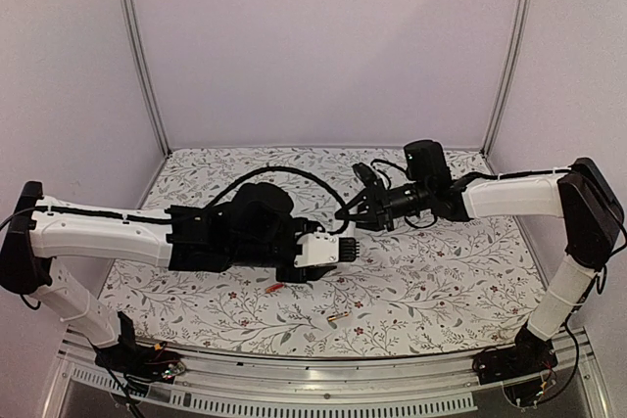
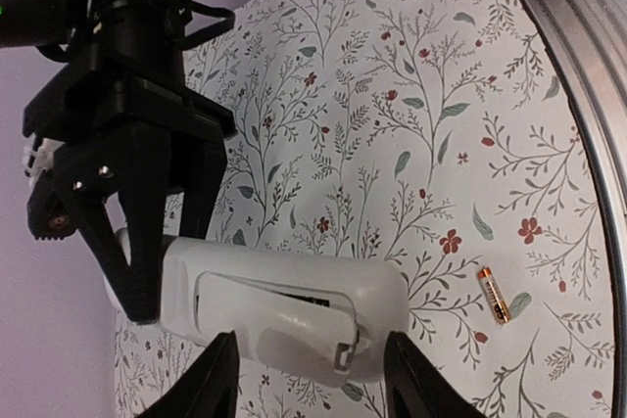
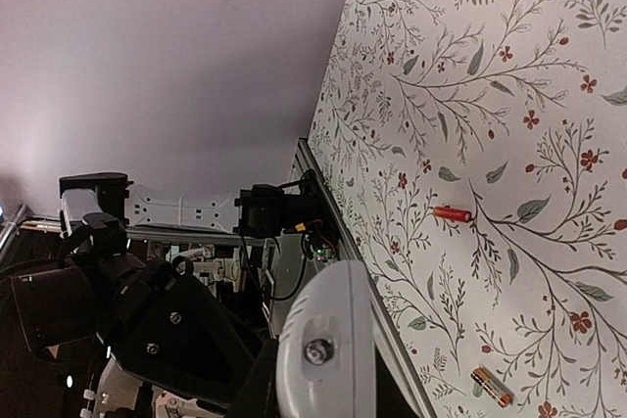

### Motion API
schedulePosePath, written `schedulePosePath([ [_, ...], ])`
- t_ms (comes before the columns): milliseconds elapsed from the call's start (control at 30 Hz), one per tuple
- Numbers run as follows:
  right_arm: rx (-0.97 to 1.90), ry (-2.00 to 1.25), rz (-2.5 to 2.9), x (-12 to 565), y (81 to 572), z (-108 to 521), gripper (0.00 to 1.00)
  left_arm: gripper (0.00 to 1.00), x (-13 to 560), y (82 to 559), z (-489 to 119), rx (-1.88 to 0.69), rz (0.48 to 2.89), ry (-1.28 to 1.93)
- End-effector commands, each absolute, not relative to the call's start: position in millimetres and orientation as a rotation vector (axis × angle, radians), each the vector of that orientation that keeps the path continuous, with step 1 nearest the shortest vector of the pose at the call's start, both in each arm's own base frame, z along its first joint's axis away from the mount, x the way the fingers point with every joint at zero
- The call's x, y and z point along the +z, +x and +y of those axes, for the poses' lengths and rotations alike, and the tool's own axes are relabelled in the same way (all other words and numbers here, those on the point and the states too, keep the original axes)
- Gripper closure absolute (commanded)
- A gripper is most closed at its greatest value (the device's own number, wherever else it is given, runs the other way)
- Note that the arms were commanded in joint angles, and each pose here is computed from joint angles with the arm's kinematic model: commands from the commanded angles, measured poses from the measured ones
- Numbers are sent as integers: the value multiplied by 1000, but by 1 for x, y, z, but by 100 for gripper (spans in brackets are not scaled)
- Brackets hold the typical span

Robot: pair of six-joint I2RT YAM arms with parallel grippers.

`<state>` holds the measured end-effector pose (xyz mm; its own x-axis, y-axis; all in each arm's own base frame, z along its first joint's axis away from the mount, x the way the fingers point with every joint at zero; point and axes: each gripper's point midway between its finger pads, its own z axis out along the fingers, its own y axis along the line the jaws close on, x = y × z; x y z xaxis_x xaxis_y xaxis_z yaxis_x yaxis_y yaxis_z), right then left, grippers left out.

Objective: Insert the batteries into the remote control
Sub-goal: Remove the battery cover from the remote control.

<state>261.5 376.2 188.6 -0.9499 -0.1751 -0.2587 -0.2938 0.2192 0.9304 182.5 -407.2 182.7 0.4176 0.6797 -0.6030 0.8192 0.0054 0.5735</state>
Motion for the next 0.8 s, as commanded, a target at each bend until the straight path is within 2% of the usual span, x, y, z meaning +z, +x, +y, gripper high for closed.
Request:
schedulePosePath([
  [0,1860,-442,2328,199,266,373,100,45,194,183,-404,-205,1343,1675],
  [133,1810,-391,2325,195,276,366,100,35,219,187,-399,-271,1400,1542],
  [267,1743,-345,2307,193,286,363,100,30,237,199,-392,-388,1541,1359],
  [433,1699,-321,2283,193,294,362,100,31,238,229,-389,-492,1855,1054],
  [533,1691,-314,2278,194,296,362,100,34,224,232,-396,-540,2011,1001],
  [767,1682,-308,2271,196,299,361,100,38,203,227,-408,-604,2178,963],
])
